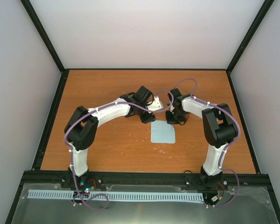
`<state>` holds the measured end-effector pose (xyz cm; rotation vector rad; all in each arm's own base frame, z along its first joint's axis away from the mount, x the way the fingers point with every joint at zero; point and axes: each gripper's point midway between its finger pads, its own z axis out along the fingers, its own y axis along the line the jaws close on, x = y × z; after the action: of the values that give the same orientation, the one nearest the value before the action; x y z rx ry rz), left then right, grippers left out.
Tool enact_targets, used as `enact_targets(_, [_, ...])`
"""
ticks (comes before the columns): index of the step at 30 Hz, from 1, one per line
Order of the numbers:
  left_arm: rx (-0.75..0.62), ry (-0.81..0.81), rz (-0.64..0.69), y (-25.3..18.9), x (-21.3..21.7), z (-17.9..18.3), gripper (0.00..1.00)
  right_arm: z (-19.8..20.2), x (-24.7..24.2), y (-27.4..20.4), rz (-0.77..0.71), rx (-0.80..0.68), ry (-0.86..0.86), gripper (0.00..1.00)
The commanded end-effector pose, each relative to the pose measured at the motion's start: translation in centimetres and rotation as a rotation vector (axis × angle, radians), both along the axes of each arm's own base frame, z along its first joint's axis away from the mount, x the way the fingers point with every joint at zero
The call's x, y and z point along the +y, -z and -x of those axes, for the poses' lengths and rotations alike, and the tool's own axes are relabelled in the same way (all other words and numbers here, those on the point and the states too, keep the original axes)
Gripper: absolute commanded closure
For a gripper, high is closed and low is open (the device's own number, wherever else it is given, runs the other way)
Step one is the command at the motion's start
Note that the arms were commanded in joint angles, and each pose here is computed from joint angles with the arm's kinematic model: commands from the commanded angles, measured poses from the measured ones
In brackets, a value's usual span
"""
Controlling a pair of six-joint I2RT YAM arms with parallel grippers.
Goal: Organize the sunglasses
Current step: Fold the glasses cleaning cloth at the center of the board.
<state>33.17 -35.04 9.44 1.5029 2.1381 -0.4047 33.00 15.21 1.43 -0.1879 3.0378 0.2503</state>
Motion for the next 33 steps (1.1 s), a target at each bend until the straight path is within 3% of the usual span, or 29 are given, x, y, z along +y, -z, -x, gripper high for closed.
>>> enact_targets(1, [0.071, -0.039, 0.02, 1.6, -0.1, -0.7, 0.47, 1.3, -1.2, 1.6, 0.079, 0.041, 0.01, 0.97])
enact_targets(13, [0.139, -0.061, -0.008, 5.1, -1.2, -1.7, 0.46, 0.5, -1.7, 0.8, 0.105, 0.0, 0.05, 0.97])
enact_targets(25, [0.167, -0.077, -0.033, 7.6, -0.7, -1.8, 0.61, 0.6, -1.5, 0.9, 0.084, 0.001, 0.062, 0.97])
enact_targets(33, [0.16, -0.094, -0.039, 8.5, -0.3, -2.3, 0.62, 0.8, -1.6, 0.6, 0.087, -0.003, 0.065, 0.97])
